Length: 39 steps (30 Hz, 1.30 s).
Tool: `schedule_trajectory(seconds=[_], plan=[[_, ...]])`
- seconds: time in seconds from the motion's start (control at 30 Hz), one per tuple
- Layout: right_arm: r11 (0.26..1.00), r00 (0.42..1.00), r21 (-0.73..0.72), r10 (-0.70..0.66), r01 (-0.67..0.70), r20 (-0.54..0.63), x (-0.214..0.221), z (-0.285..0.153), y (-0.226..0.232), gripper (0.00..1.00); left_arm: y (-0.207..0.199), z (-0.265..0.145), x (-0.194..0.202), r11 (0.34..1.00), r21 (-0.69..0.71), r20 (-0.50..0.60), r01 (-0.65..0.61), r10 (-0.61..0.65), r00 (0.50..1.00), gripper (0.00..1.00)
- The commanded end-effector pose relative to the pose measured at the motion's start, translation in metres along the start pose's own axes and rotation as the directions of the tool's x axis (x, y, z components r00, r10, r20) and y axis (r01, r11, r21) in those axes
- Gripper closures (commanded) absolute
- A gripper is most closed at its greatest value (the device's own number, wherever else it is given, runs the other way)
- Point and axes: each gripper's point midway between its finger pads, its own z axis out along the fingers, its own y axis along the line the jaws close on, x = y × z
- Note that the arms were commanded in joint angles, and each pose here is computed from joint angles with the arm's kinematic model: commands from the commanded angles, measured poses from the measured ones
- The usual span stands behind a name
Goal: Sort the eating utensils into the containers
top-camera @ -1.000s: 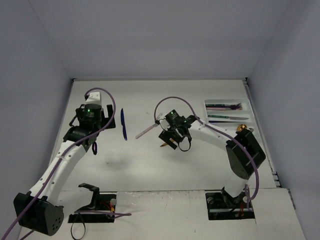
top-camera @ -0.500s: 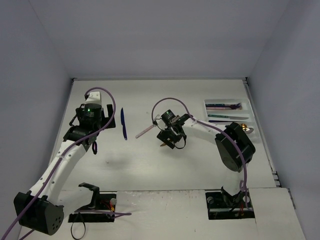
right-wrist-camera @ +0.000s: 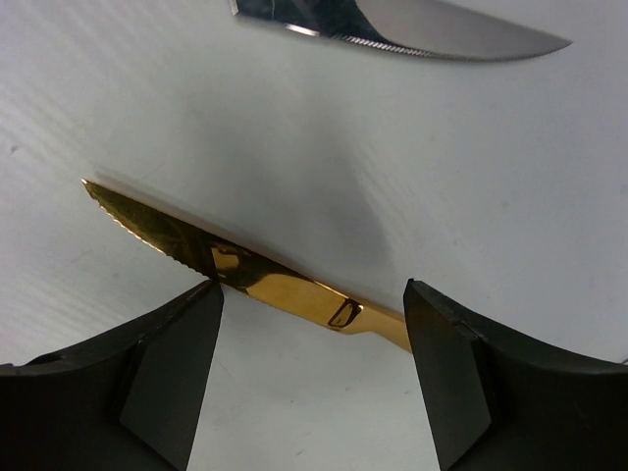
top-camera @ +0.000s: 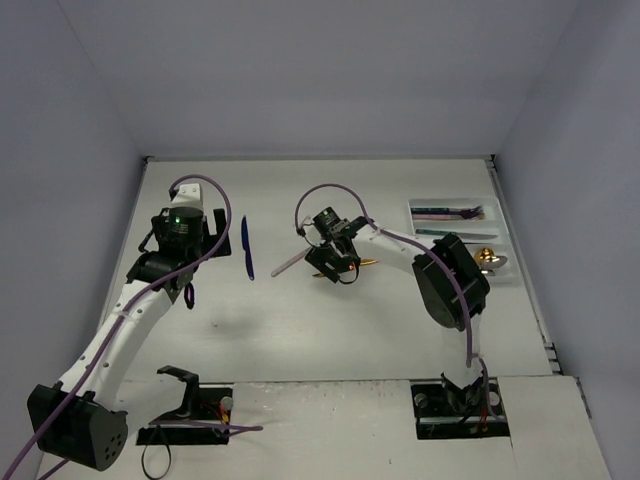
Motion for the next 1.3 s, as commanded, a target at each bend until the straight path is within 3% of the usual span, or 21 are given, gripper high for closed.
schedule_trajectory(seconds=[0.0, 0.2, 0.37, 0.63, 0.93, 1.27], plan=[[0.993, 0.994, 0.063, 0.102, -0.104, 0.030, -0.013, 0.005, -0.039, 0.30, 0.001, -0.005, -0.020, 1.000, 0.000, 0.065, 0.025, -0.025, 0.998, 0.03], [0.973, 0.974, 0.065, 0.215, -0.220, 0.074, -0.025, 0.010, -0.078, 0.30, 0.001, -0.005, -0.020, 1.000, -0.002, 0.064, 0.024, -0.024, 0.998, 0.02], [0.976, 0.967, -0.018, 0.217, -0.217, 0.135, -0.035, -0.006, -0.082, 0.30, 0.001, -0.004, -0.019, 1.000, -0.003, 0.062, 0.022, -0.022, 0.998, 0.03], [0.966, 0.967, -0.148, 0.229, -0.212, 0.108, 0.006, -0.016, -0.070, 0.32, -0.002, -0.002, -0.019, 1.000, 0.008, 0.055, 0.023, -0.024, 0.998, 0.03], [0.963, 0.971, -0.133, 0.238, -0.236, -0.006, 0.047, 0.004, -0.067, 0.41, -0.003, -0.003, -0.018, 1.000, 0.014, 0.054, 0.025, -0.026, 0.998, 0.03], [0.960, 0.971, -0.142, 0.238, -0.241, -0.039, 0.051, 0.019, -0.066, 0.57, -0.003, -0.002, -0.019, 1.000, 0.012, 0.054, 0.023, -0.024, 0.998, 0.03]])
